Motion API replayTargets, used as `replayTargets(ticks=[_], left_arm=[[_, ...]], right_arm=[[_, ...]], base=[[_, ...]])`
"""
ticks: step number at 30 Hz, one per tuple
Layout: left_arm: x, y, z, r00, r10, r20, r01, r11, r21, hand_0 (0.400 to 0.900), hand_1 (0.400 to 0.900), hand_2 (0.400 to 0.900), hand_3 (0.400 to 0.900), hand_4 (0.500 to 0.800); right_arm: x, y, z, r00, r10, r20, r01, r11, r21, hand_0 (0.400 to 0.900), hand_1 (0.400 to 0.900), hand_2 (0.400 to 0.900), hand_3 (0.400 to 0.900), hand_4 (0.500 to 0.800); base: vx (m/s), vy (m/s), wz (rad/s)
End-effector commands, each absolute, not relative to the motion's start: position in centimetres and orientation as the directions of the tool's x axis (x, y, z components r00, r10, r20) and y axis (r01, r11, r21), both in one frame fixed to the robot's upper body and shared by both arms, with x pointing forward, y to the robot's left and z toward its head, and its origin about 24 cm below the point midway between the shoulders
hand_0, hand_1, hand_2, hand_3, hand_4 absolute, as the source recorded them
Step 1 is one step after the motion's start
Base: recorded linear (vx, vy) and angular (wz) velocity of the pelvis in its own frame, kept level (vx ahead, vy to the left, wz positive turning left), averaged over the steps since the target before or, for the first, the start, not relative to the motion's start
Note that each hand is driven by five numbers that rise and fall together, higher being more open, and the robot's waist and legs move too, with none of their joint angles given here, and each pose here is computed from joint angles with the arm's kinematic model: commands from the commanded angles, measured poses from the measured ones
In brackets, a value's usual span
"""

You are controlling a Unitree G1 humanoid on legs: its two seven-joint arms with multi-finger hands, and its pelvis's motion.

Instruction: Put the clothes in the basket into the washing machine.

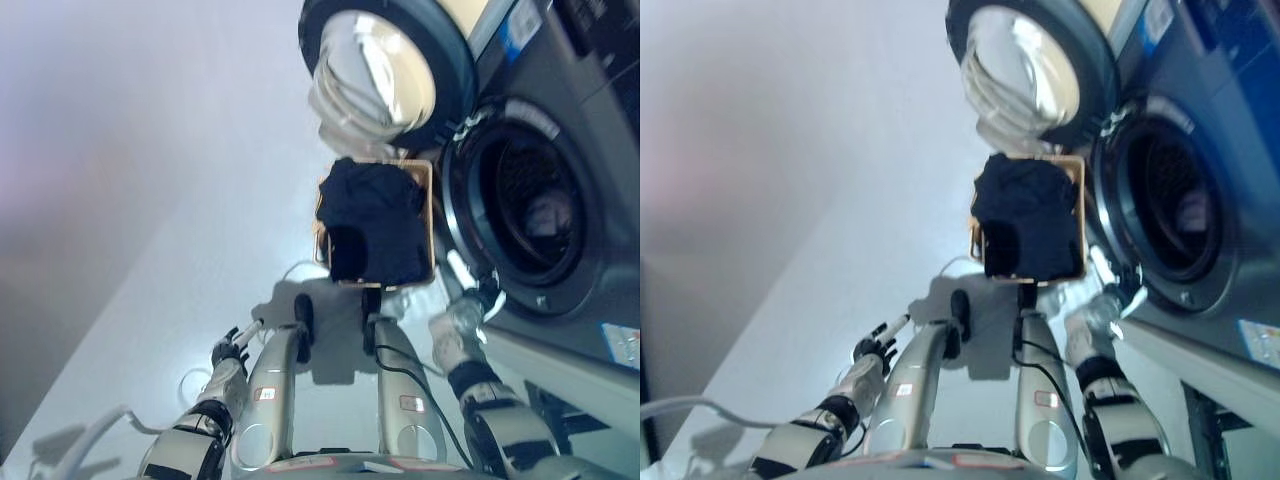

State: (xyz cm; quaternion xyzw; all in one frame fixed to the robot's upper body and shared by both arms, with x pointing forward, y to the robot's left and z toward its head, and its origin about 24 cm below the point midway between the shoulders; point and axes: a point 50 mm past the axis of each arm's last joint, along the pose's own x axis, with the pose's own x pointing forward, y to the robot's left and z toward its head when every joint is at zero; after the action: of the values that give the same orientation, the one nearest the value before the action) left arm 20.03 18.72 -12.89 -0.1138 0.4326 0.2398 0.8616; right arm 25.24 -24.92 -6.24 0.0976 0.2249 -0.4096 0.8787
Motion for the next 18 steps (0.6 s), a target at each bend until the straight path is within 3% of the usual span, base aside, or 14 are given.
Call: replayTargets(ticks=[1, 2, 4, 8, 12, 18], left_arm=[[15.9, 23.0, -14.1, 0.435, 0.409, -0.802, -0.471, 0.863, 0.184, 0.900, 0.900, 0.900, 0.900, 0.800], [15.9, 23.0, -14.1, 0.435, 0.409, -0.802, -0.471, 0.863, 0.184, 0.900, 0.900, 0.900, 0.900, 0.800], [14.4, 23.9, -14.5, 0.395, 0.418, -0.818, -0.443, 0.867, 0.229, 0.900, 0.900, 0.900, 0.900, 0.800], [12.2, 24.4, -15.2, 0.315, 0.419, -0.851, -0.455, 0.854, 0.252, 0.900, 0.900, 0.900, 0.900, 0.800], [9.6, 24.4, -16.0, 0.249, 0.376, -0.892, -0.412, 0.875, 0.254, 0.900, 0.900, 0.900, 0.900, 0.800], [7.4, 24.4, -16.4, 0.199, 0.353, -0.914, -0.358, 0.895, 0.268, 0.900, 0.900, 0.900, 0.900, 0.800]], right_arm=[[23.2, -26.8, -7.3, 0.660, -0.635, -0.400, 0.503, 0.770, -0.392, 0.900, 0.900, 0.900, 0.900, 0.800], [23.2, -26.8, -7.3, 0.661, -0.635, -0.400, 0.503, 0.770, -0.392, 0.900, 0.900, 0.900, 0.900, 0.800], [18.8, -26.5, -11.0, 0.574, -0.605, -0.552, 0.298, 0.782, -0.547, 0.900, 0.900, 0.900, 0.900, 0.800], [13.1, -26.3, -14.1, 0.389, -0.561, -0.730, 0.102, 0.815, -0.571, 0.900, 0.900, 0.900, 0.900, 0.800], [8.9, -26.1, -15.5, 0.230, -0.520, -0.823, 0.088, 0.853, -0.514, 0.900, 0.900, 0.900, 0.900, 0.800], [7.3, -25.7, -16.0, 0.185, -0.494, -0.850, 0.066, 0.869, -0.490, 0.900, 0.900, 0.900, 0.900, 0.800]], base=[[0.067, 0.096, 0.03], [0.036, 0.091, 0.08], [0.047, 0.092, 0.08], [0.085, 0.055, 0.04], [0.137, 0.028, -0.05], [0.084, 0.001, -0.04]])
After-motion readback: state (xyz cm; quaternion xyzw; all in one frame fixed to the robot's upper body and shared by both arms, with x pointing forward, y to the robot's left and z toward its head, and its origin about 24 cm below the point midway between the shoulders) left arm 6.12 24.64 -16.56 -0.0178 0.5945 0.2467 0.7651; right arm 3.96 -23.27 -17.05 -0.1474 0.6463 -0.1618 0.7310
